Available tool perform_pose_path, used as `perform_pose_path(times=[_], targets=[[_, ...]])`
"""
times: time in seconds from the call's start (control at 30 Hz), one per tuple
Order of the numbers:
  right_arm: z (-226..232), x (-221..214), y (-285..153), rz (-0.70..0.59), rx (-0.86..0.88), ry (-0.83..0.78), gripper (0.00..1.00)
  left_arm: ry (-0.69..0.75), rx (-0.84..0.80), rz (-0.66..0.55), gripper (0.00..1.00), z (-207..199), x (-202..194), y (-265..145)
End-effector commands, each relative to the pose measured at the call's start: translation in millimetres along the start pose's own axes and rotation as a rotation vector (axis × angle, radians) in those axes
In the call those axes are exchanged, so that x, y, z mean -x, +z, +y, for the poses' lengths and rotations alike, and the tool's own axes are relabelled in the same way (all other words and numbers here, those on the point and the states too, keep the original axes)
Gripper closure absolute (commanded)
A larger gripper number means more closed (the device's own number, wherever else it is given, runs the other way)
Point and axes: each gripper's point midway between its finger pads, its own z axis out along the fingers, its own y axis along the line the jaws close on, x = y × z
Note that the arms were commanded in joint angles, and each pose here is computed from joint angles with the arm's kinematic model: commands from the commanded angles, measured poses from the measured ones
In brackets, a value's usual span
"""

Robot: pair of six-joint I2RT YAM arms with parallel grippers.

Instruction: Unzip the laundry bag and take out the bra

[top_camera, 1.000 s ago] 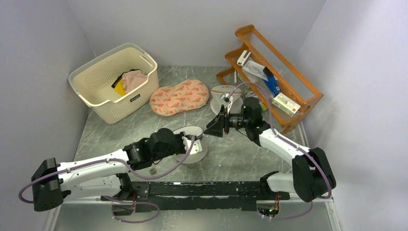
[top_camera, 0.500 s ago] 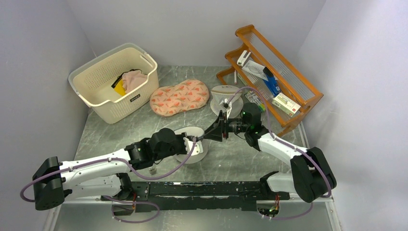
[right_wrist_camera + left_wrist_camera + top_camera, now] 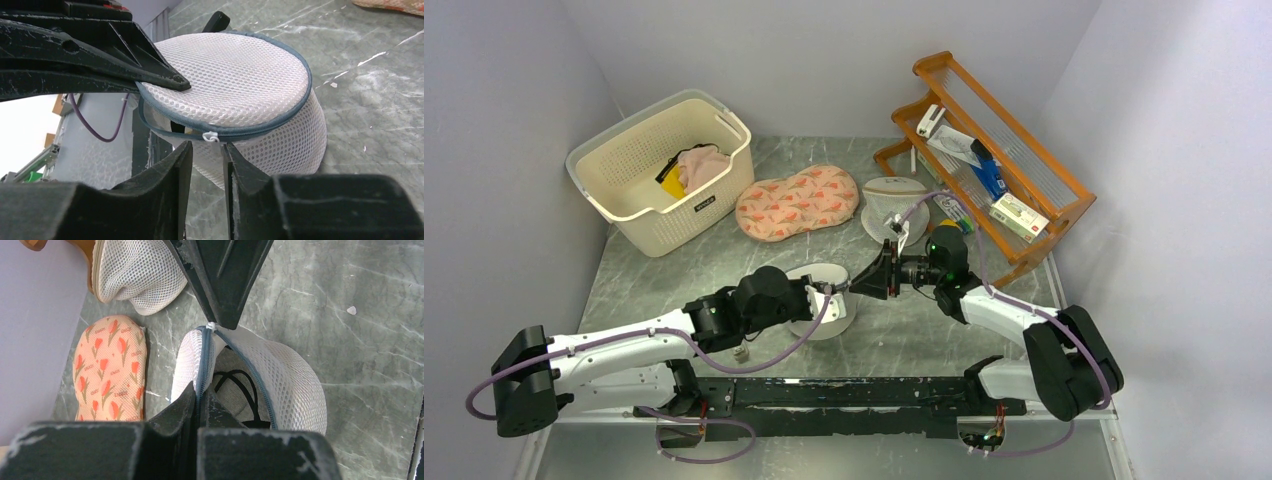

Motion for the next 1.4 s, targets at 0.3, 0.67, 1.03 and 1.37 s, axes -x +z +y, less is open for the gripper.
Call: perform_pose_path(times=[0.3,0.67,1.03,1.37], targets=[[4,5,9,-0.015,0.024,-0.054,0.69,-0.024,-0.020,-0.073,0.93,3,26,1],[1,-1,10,-0.042,0.010,-0.023,0.78,-0.020,-0.013,-0.077,0.93,4,26,0],[-12,1,8,-0.064,-0.086,-0.006,1.00,-0.030,-0.022,-0.063,0.93,2,24,3],[-69,5,-6,-0.102,-0.429,0.061,1.00,-0.049,-0.030,-0.036,0.93,3,24,6]])
